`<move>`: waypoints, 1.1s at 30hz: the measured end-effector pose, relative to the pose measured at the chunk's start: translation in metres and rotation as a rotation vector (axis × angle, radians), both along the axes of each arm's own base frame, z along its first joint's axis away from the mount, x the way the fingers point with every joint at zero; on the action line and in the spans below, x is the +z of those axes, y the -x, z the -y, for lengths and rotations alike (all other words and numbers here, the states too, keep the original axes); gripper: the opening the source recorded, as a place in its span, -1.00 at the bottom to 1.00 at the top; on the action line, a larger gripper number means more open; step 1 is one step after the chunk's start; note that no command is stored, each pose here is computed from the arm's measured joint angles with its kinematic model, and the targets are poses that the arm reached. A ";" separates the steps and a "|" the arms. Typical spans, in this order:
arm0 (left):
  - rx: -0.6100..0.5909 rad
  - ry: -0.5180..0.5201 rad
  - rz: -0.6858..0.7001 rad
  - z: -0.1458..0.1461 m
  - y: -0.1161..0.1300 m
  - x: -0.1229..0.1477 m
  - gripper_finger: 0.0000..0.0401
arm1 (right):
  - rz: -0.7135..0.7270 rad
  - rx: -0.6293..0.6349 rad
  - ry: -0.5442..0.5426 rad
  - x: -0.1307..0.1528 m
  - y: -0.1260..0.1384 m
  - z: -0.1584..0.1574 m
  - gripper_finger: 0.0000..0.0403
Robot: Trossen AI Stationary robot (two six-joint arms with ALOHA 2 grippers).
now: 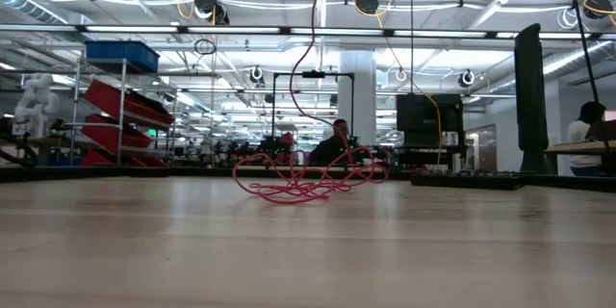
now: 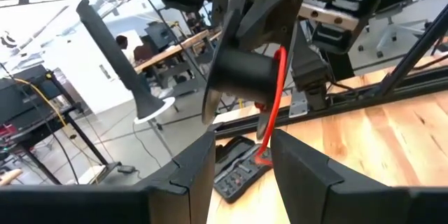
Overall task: Coil cords
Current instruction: Coil the red wire into the spool
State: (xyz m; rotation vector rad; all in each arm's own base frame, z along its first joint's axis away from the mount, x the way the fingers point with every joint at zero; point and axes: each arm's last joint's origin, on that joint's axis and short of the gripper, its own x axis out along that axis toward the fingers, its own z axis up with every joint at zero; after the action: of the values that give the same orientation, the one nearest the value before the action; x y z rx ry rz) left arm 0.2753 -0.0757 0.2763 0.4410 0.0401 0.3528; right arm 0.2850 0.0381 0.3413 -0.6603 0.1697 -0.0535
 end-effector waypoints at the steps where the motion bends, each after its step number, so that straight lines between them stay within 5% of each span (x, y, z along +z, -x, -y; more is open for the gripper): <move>1: 0.003 -0.003 -0.003 -0.001 0.000 0.000 -0.28 | 0.000 0.000 0.000 0.000 0.000 0.000 -1.00; 9: -0.007 -0.008 0.003 0.002 0.003 0.003 -0.51 | 0.002 -0.003 -0.013 0.000 0.000 0.000 -1.00; 19: -0.109 0.011 0.129 0.018 0.039 0.040 -0.54 | 0.012 -0.111 -0.031 0.000 0.001 0.003 -1.00; 25: -0.215 0.033 0.031 0.013 0.025 0.022 -0.54 | 0.040 -0.110 -0.042 0.003 0.000 0.003 -1.00; 33: -0.097 0.128 0.008 -0.008 0.003 0.003 -0.54 | 0.055 -0.105 -0.046 0.005 0.000 0.003 -1.00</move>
State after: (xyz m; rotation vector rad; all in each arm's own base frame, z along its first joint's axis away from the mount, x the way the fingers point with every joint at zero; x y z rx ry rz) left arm 0.2724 -0.0674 0.2795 0.3136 0.0327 0.2551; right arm 0.2849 0.0353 0.3458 -0.6028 0.1523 -0.1682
